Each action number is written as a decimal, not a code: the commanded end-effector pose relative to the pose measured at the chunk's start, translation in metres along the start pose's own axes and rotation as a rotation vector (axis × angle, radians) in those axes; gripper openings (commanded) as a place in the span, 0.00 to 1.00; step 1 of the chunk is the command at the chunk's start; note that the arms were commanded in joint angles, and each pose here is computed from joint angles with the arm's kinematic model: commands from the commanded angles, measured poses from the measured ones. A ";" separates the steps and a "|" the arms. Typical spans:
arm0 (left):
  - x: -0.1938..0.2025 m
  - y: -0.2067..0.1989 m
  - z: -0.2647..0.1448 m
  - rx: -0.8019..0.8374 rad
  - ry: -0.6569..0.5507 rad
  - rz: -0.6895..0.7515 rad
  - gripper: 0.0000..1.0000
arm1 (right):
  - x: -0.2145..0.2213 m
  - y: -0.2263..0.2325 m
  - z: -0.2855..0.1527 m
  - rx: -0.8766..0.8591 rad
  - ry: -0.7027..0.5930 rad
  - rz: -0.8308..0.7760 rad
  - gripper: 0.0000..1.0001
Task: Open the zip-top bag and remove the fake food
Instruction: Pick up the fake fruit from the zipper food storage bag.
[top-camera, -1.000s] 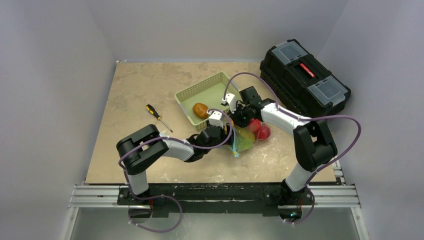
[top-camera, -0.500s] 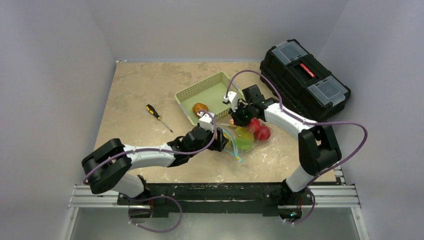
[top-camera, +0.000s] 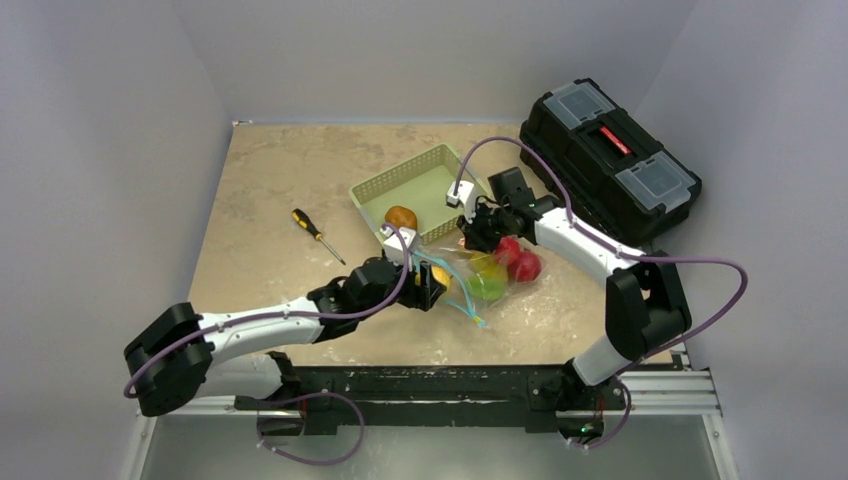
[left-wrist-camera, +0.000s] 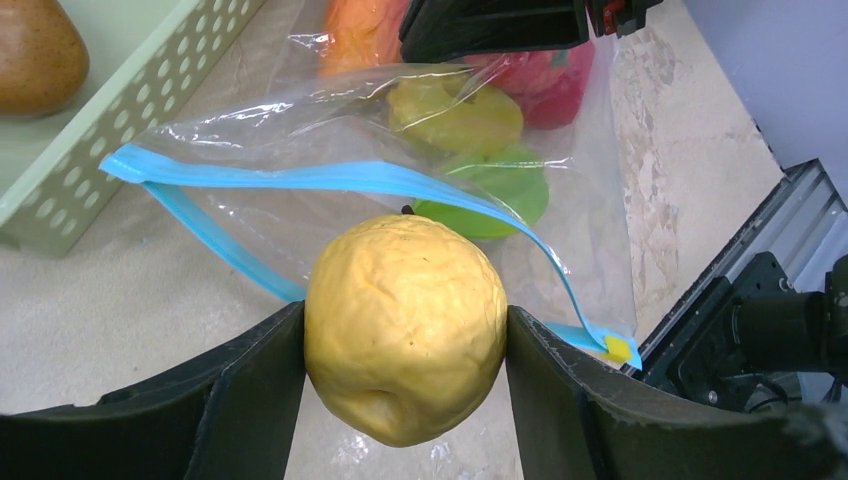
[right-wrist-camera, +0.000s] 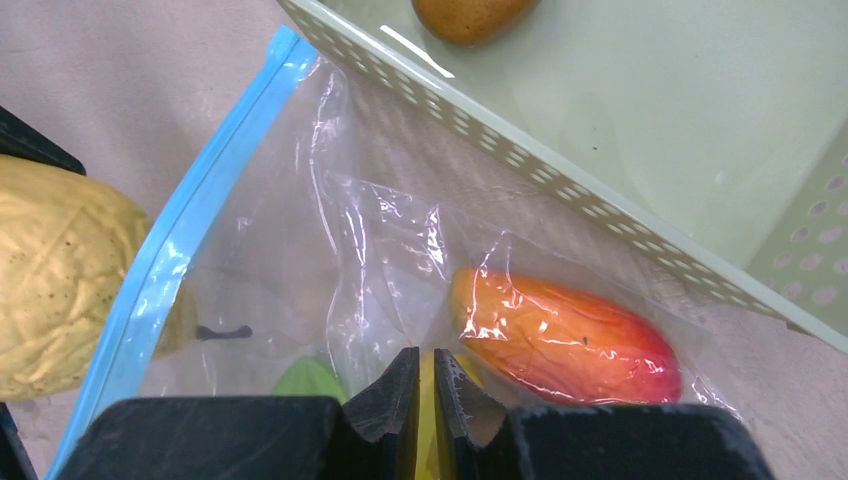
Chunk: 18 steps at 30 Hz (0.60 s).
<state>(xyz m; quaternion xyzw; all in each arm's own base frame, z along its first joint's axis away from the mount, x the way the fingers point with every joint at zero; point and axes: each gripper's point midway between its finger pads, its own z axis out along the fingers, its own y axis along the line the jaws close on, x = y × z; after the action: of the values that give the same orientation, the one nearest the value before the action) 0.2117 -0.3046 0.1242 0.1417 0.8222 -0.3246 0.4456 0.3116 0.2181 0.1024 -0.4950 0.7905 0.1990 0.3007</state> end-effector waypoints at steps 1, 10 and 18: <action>0.003 0.007 -0.018 -0.002 0.021 0.046 0.00 | -0.011 0.006 -0.012 -0.025 -0.048 -0.032 0.11; -0.011 0.024 -0.063 -0.048 0.007 0.089 0.00 | -0.016 0.011 -0.019 -0.053 -0.077 -0.058 0.11; -0.052 0.046 -0.083 -0.098 -0.081 0.060 0.00 | -0.019 0.013 -0.022 -0.058 -0.089 -0.072 0.11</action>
<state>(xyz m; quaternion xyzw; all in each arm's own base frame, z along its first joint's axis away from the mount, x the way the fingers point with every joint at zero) 0.1974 -0.2249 0.1581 0.1416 0.8219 -0.2825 0.4739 0.3032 0.2195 0.1167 -0.5122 0.7697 0.2213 0.3103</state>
